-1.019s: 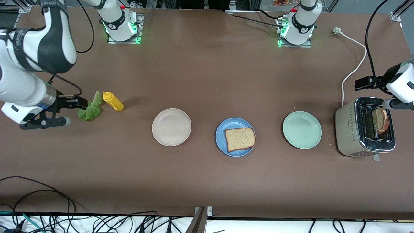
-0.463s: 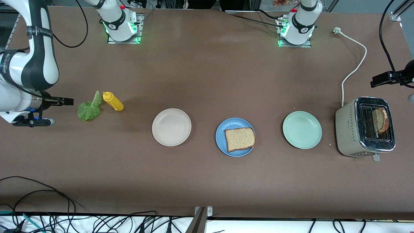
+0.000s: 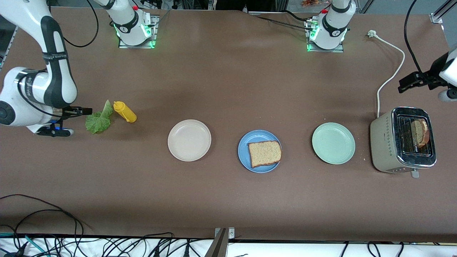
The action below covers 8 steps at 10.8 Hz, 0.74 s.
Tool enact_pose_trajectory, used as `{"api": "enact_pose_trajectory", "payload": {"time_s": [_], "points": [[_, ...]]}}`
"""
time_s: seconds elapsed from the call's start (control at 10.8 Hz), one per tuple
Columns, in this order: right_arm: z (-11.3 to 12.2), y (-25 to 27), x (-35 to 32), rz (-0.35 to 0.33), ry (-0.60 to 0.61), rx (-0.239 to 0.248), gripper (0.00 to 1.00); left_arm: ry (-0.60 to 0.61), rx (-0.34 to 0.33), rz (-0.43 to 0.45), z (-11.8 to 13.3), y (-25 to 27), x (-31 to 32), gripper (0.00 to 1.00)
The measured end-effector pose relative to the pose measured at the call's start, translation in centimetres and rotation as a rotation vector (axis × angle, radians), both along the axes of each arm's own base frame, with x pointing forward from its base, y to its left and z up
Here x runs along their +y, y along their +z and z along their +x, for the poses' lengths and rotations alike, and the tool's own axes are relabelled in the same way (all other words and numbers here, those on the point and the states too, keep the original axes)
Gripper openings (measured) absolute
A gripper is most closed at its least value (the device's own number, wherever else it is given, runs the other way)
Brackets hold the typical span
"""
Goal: Make sandwich in blue plate with both arms
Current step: 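Lower the right gripper onto the lettuce leaf and grasp it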
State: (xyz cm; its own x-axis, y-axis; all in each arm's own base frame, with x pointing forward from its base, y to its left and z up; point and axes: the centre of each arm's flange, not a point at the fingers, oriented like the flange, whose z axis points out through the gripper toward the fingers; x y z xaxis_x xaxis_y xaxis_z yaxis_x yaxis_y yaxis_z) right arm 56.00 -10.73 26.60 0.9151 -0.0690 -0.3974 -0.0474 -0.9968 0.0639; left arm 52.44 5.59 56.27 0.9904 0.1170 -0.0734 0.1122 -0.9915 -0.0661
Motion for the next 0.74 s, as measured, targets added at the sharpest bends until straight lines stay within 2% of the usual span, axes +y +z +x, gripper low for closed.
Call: {"api": "enact_pose_trajectory", "payload": {"time_s": [0.28, 0.46, 0.74], "points": [[-2.0, -3.9, 0.2, 0.026, -0.035, 0.041, 1.00, -0.022, -0.038, 0.006, -0.8, 1.9, -1.9, 1.00], [-2.4, -5.4, 0.2, 0.027, -0.045, 0.053, 1.00, -0.025, -0.064, 0.008, -0.6, 3.1, -2.4, 1.00], [-1.8, -7.5, 0.6, 0.056, -0.101, 0.003, 1.00, -0.034, -0.092, 0.010, 0.5, 4.3, -2.9, 1.00]]}}
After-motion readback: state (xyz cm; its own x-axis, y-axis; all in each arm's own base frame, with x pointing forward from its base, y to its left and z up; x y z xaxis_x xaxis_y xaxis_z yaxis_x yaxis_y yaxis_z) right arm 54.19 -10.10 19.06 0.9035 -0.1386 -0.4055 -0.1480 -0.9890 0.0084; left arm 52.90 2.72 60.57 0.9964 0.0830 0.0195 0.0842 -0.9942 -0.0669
